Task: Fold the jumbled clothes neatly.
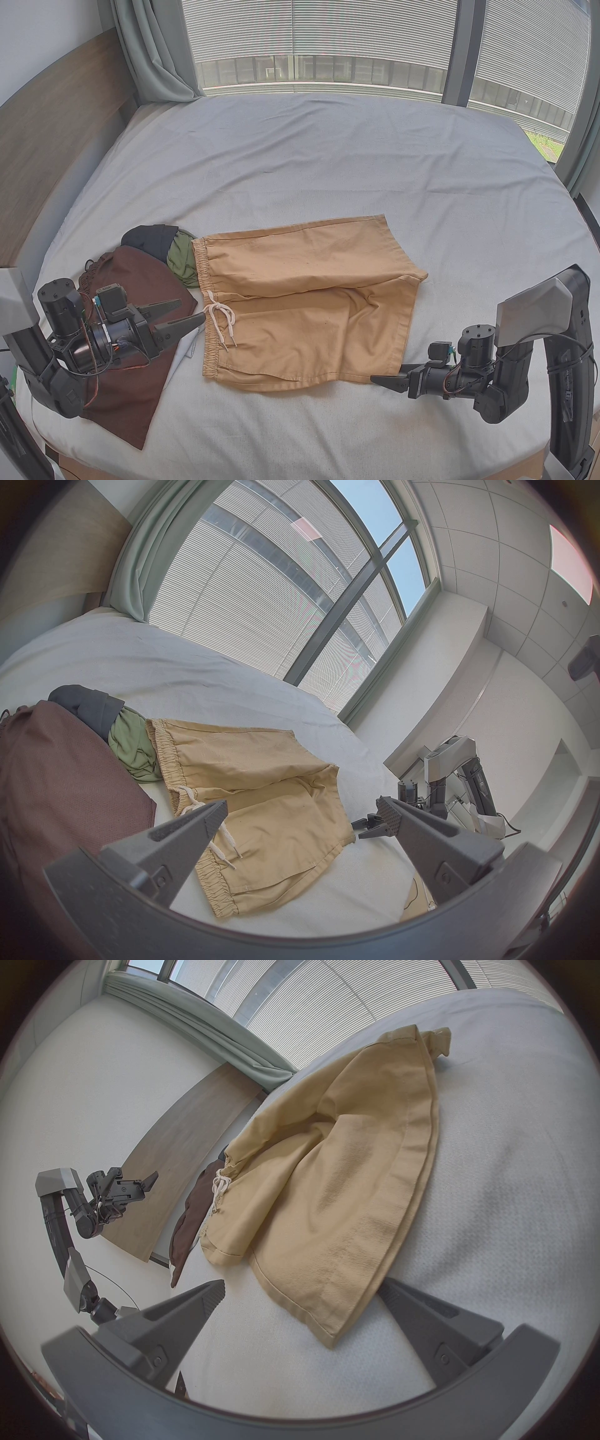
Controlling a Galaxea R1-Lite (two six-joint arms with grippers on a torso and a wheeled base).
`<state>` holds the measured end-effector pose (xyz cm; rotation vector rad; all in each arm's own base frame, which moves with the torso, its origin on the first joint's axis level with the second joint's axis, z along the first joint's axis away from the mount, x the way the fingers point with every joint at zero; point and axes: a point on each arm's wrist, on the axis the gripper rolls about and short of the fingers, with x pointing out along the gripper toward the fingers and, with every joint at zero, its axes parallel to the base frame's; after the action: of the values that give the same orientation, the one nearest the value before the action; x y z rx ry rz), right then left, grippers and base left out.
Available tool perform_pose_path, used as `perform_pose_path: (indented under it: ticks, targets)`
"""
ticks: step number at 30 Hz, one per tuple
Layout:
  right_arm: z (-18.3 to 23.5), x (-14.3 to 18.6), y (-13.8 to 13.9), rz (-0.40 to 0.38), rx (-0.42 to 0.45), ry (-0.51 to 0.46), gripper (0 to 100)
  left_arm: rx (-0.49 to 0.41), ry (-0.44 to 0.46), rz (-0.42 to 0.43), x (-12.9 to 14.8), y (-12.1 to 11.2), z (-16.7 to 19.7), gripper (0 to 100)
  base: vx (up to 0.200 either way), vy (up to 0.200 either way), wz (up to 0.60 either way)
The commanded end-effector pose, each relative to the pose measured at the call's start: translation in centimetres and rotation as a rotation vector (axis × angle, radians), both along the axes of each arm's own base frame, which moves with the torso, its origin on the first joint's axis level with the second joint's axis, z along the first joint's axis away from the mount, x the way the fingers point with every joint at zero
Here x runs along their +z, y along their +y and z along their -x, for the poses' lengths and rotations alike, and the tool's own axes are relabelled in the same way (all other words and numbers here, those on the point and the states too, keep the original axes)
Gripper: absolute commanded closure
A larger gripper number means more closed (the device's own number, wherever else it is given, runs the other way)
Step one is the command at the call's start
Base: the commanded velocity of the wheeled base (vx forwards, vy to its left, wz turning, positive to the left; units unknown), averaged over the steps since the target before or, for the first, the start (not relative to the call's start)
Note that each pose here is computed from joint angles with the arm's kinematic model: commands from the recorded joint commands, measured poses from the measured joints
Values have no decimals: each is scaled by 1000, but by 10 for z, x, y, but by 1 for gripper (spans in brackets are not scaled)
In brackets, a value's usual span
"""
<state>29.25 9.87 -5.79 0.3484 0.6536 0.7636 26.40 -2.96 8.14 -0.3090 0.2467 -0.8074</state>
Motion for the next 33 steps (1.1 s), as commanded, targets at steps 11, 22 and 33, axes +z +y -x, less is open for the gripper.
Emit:
perform_pose_path:
  ticks: [11,22,33]
  targets:
    - [-2,-8,4,5,10,9,100,0,6,-2,-2,0,0,0,0,0,0]
    - [0,-4,-1,22,-23,7,100,0,23,-2,-6,0,-2,0,0,0,0]
    - [16,12,-42,54,-130,27,100,1,62,-5,-17,0,-4,0,0,0,0]
